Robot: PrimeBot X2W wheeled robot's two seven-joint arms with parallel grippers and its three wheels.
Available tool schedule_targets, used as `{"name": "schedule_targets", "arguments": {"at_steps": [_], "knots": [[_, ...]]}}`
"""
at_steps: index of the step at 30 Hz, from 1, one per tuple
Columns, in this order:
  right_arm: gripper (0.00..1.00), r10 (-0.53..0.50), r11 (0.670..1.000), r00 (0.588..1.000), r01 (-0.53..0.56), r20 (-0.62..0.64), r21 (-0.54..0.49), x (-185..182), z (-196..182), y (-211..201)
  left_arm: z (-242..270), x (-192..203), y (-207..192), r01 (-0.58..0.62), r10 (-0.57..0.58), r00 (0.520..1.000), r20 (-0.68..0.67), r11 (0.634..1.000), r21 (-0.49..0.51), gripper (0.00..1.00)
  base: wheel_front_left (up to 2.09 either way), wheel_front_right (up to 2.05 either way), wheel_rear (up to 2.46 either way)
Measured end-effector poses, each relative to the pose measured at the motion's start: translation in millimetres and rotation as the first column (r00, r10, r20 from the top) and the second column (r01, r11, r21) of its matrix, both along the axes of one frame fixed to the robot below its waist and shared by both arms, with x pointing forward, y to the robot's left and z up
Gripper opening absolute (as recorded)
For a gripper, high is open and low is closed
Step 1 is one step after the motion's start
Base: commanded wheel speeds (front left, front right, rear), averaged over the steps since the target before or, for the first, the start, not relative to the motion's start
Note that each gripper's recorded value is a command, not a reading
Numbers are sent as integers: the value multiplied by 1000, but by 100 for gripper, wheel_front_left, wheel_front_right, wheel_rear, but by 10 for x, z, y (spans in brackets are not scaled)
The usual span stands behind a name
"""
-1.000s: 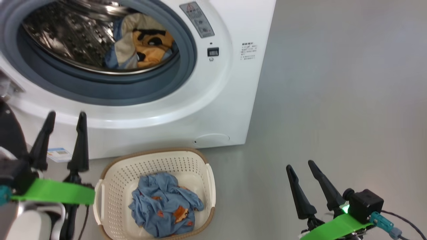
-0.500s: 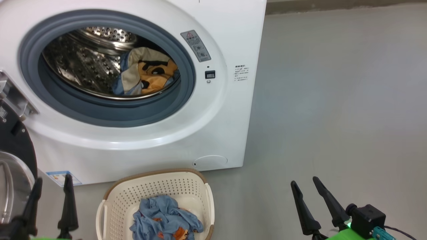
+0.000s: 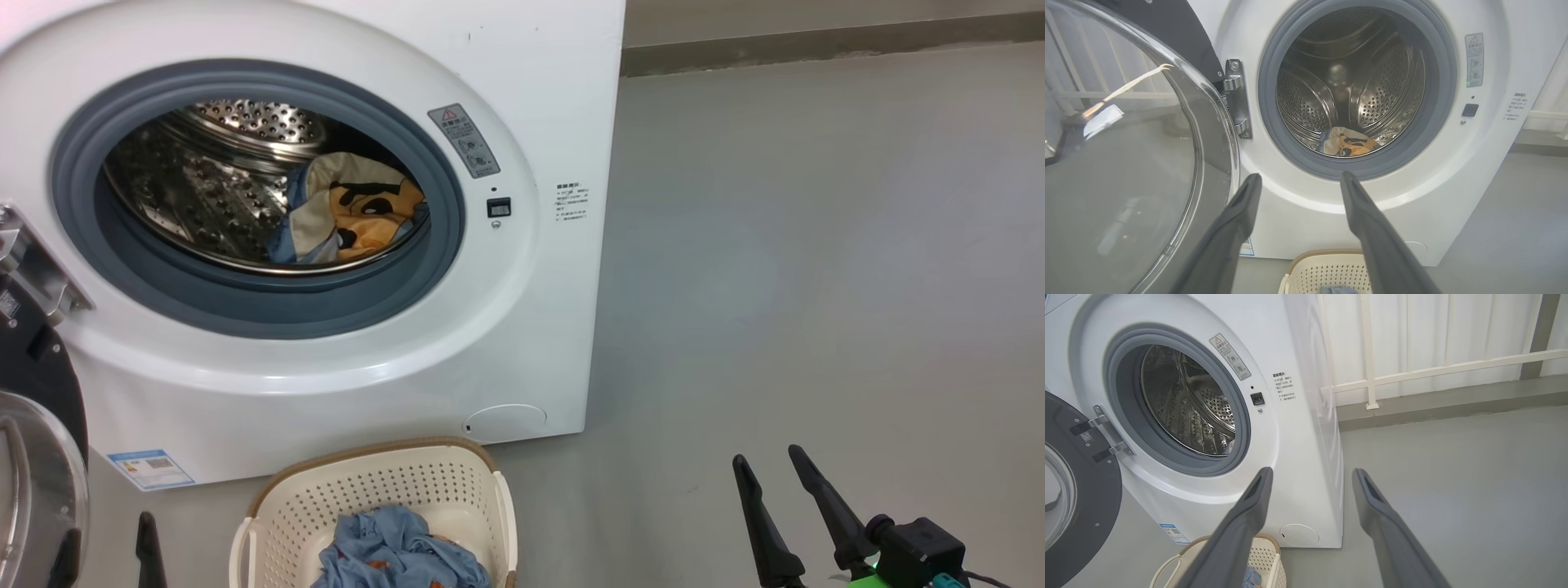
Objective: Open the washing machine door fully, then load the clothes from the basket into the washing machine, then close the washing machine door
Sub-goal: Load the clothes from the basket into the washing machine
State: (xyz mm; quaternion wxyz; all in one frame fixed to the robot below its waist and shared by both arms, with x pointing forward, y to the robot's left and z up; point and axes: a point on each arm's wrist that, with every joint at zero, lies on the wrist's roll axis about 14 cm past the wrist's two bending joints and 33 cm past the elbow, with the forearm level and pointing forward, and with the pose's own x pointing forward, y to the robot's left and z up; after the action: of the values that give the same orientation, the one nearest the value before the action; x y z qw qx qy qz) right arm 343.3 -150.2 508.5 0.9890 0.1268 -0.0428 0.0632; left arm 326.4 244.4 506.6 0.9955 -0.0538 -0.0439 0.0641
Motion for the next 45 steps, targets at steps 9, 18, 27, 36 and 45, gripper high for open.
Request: {"name": "schedule_targets", "arguments": {"at_steps": [9,18,27,36,45], "knots": [[100,1,998,1000,0,11,-61,-36,20,-8,-66,-89,66,-36,36,999,-21,999,-7,100,0,0,0],[100,-16,998,1000,16,6,-68,-37,4,-63,-151,-134,79,-36,36,998,-53,999,8,100,0,0,0],[100,-18,998,1000,17,-10,-53,-13,-43,-68,-218,-125,32,-14,15,997,-75,1000,5,100,0,0,0],[100,-20,999,1000,19,-20,-49,4,-69,-74,-250,-91,-48,25,-24,996,-89,1000,11,100,0,0,0],[100,-19,999,998,16,-58,-49,52,-189,-71,-428,-55,-91,55,-56,987,-149,998,-9,100,0,0,0]]}}
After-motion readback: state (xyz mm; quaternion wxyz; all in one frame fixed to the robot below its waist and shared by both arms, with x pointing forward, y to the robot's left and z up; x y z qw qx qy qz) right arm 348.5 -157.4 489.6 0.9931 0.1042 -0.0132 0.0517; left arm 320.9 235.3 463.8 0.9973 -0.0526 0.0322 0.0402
